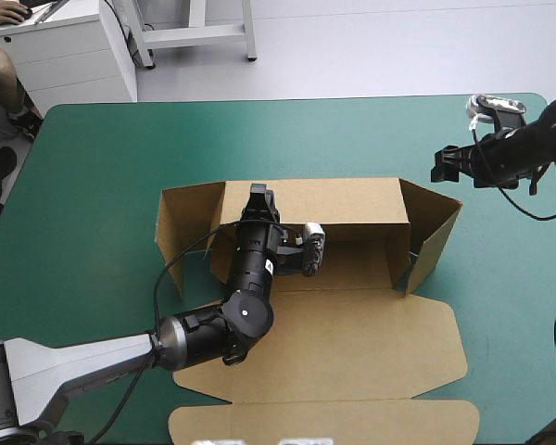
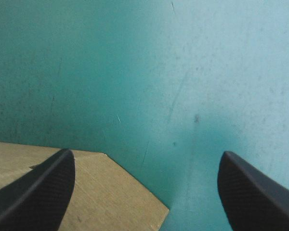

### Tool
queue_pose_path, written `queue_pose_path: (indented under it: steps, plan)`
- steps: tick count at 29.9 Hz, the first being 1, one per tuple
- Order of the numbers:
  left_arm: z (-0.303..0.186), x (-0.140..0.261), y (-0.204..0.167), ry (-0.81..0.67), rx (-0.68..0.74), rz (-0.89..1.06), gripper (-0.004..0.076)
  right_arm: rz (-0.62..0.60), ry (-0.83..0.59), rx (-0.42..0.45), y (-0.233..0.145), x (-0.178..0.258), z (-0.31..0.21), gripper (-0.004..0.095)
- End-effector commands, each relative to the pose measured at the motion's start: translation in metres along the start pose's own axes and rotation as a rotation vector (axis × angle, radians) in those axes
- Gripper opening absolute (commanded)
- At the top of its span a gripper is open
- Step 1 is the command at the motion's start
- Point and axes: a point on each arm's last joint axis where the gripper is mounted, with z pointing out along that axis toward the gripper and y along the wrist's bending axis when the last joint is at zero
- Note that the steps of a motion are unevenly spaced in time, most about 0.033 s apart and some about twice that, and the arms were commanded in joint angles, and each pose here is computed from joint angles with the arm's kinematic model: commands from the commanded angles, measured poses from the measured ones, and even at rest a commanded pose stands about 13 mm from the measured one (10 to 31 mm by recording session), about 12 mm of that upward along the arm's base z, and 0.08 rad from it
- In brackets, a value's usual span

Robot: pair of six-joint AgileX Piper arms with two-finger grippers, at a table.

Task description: Fold the box

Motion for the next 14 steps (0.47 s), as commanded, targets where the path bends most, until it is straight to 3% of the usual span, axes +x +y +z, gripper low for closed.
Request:
queue_pose_path:
  steps: [1, 14]
  plan:
    - [-0.009, 0.003, 0.027, -0.001, -0.117, -0.023, -0.001, -0.027, -0.023, -0.021, 0.006, 0.001, -0.012, 0.0741]
    - [-0.009, 0.003, 0.027, 0.0, -0.117, -0.023, -0.001, -0.09, -0.012, -0.009, 0.007, 0.048, -0.008, 0.0741]
